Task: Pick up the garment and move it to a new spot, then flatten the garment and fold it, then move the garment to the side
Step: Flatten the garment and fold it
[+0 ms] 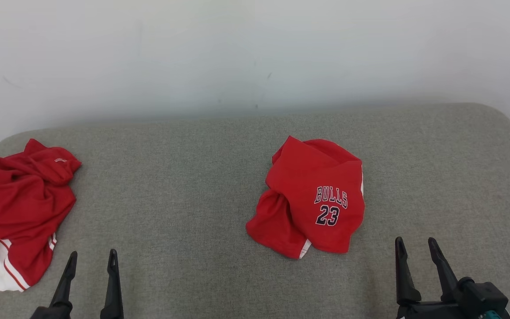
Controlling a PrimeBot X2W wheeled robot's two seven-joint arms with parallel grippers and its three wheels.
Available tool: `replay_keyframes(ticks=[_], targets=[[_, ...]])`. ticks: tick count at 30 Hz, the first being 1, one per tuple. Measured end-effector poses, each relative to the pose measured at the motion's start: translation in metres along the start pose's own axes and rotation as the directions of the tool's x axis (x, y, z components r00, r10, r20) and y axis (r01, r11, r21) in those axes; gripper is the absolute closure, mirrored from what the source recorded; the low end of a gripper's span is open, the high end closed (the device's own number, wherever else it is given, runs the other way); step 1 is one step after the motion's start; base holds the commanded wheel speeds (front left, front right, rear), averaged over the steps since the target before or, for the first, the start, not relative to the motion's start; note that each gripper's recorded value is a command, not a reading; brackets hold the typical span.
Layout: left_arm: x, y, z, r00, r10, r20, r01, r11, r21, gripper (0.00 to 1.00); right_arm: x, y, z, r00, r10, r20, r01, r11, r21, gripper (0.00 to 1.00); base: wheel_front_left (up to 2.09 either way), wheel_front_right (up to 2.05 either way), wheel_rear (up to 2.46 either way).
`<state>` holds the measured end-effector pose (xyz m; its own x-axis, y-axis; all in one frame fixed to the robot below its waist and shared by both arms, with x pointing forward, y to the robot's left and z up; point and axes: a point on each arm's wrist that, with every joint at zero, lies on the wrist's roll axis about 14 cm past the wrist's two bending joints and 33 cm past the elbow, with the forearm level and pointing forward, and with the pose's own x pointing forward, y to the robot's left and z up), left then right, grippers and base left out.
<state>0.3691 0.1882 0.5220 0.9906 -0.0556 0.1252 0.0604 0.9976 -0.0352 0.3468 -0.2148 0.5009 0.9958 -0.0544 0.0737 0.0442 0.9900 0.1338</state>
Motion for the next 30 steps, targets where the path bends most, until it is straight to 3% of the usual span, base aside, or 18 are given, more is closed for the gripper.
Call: replay_keyframes(ticks=[30], targets=[[-0.0036, -0.0007, -0.0051, 1.000, 0.005, -0.015, -0.005, 1.000, -0.013, 0.00, -0.0005, 0.0041, -0.0019, 1.000, 0.013, -0.006, -0.013, 1.000, 0.001, 0.00, 0.00, 0.00, 0.00]])
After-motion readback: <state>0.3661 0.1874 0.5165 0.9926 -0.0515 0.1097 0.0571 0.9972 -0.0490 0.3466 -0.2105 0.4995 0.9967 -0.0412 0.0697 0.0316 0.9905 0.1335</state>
